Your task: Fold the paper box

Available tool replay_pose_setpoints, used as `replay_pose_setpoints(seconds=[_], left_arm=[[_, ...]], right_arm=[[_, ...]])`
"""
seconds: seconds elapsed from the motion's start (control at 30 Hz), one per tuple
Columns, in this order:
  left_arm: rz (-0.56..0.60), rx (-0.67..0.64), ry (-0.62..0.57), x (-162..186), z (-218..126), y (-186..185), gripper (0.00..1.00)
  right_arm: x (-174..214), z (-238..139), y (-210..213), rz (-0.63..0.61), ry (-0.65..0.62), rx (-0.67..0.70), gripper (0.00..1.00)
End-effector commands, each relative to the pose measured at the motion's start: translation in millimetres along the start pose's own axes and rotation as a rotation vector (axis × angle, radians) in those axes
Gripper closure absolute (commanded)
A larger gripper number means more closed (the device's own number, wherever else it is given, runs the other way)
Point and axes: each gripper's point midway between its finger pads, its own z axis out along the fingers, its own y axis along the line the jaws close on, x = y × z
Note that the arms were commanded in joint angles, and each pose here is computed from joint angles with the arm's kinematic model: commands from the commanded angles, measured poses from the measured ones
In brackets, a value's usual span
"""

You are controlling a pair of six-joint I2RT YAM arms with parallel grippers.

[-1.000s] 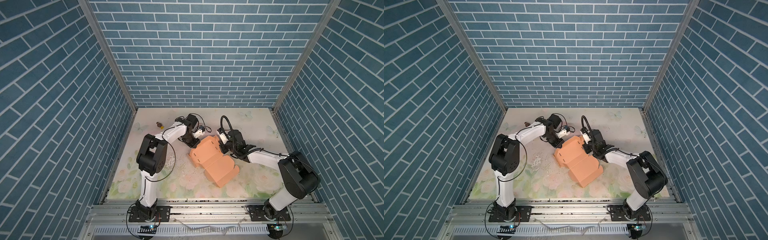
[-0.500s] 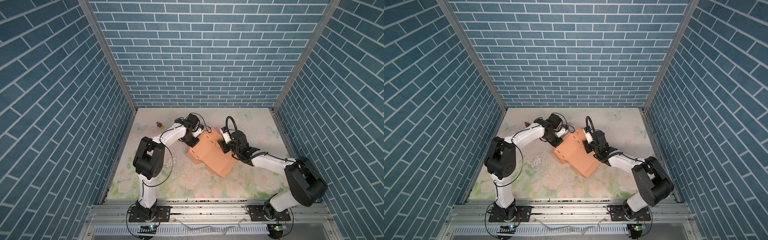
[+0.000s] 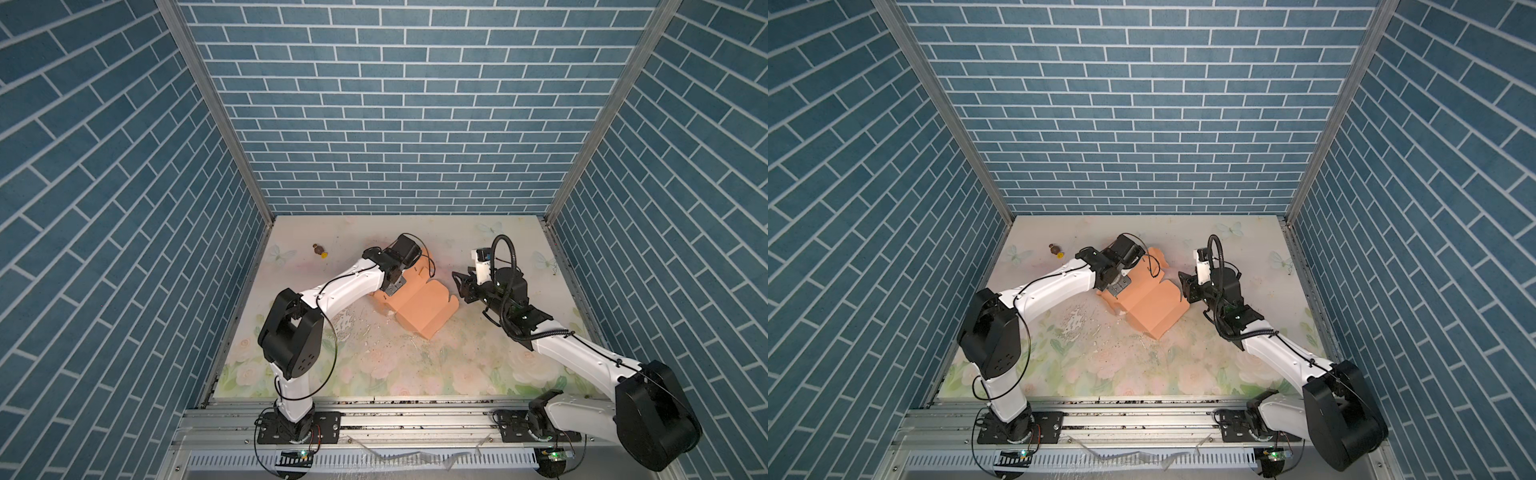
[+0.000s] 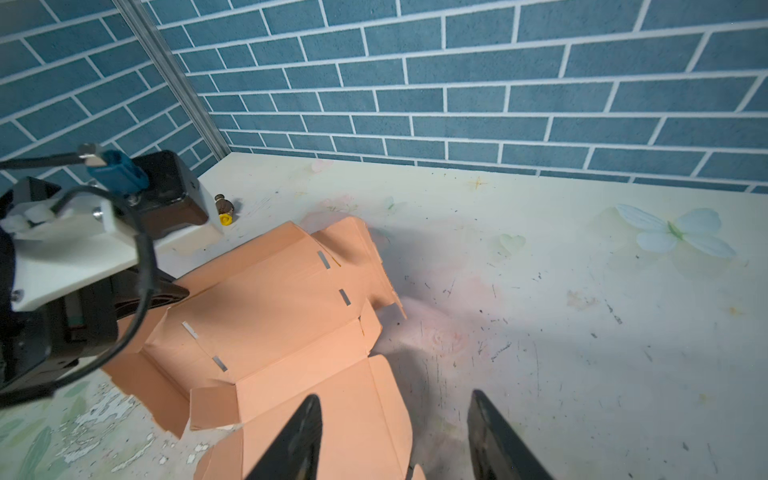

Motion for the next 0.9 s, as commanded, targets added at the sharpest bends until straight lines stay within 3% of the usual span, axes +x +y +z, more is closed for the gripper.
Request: replay_pose_setpoints(seconds=[0.0, 0.1, 0.33, 0.6, 0.87], left_arm=[[0.059, -0.116, 0.026, 2.3, 3.3, 1.2, 1.0], [0.096, -0.162, 0.026, -0.2, 4.6, -3.1, 1.0], [0.153, -0.126, -0.01, -15.3, -1.1, -28.9, 0.99], [0.293, -0.177, -0.016, -14.0, -7.3, -54.7, 0.98], [0.319, -0.165, -0.009, -14.2, -3.9, -66.0, 0.97]], right_arm=[[12.5, -5.5, 1.3, 0.057, -0.002, -0.02, 0.43], [21.7, -6.4, -2.2, 0.056, 0.013, -0.006, 0.42], [22.4, 1.7, -6.5, 0.066, -0.001, -0.007, 0.4], [13.0, 23.2, -30.2, 0.194, -0.012, -0.021, 0.4], [16.0, 41.2, -67.2, 0.288, -0.018, -0.02, 0.4]])
